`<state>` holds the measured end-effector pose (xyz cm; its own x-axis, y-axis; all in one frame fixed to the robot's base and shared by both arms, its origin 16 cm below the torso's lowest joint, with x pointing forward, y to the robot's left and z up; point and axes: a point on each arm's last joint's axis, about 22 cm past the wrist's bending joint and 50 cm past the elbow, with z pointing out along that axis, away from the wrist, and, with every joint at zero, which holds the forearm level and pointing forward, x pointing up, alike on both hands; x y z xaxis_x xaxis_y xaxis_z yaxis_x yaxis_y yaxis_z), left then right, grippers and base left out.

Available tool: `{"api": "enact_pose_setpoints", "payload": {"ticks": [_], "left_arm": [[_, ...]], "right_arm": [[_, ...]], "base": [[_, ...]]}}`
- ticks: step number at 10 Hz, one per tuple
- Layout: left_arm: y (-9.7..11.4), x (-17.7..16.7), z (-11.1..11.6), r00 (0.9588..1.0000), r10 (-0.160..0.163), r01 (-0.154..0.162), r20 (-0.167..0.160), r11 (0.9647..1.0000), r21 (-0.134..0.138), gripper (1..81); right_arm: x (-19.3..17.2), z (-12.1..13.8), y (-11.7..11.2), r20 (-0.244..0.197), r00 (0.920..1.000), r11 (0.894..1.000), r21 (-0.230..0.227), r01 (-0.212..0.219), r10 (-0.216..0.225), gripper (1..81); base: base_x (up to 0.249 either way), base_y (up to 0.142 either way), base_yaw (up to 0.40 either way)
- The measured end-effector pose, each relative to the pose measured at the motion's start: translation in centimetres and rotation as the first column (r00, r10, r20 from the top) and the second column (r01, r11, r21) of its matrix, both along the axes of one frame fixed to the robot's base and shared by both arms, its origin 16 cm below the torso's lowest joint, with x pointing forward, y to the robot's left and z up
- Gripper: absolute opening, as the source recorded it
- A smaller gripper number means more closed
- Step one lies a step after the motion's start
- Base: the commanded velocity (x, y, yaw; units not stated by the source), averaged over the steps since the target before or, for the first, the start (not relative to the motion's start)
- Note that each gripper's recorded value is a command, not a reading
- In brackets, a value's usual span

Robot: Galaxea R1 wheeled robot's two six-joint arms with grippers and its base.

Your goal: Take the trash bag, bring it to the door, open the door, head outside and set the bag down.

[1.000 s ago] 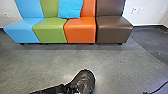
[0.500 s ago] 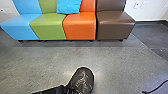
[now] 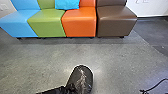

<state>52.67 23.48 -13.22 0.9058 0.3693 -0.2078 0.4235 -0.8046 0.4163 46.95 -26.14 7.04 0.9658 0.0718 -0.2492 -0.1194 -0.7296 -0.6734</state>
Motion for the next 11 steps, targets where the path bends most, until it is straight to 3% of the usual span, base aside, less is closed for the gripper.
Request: {"api": "enact_pose_setpoints", "payload": {"ticks": [2,3,7,11], "left_arm": [[0.02,-0.02,-0.02,1.0,-0.002,0.002,0.001,1.0,0.001,81.1],[0.01,-0.15,-0.05,1.0,-0.009,0.009,0.002,1.0,0.001,1.0],[0.11,-0.47,-0.19,0.9999,-0.01,0.01,-0.001,0.9999,0.005,1.0],[0.31,-0.92,-0.46,0.9995,-0.032,0.031,0.009,0.9994,0.016,1.0]], "right_arm": [[0.01,0.0,-0.09,0.0,1.0,1.0,-0.002,0.001,-0.001,81.1],[-0.02,0.0,-0.19,0.0,1.0,1.0,-0.003,0.001,-0.001,81.1],[-0.01,0.01,-0.29,0.0,1.0,1.0,-0.005,0.002,-0.002,81.1],[0.0,0.0,-0.28,0.0,1.0,1.0,-0.005,0.002,-0.002,81.1]], "base": [[0.0,0.0,0.0],[0.0,0.0,0.0],[0.0,0.0,0.0],[0.0,0.0,0.0]]}}
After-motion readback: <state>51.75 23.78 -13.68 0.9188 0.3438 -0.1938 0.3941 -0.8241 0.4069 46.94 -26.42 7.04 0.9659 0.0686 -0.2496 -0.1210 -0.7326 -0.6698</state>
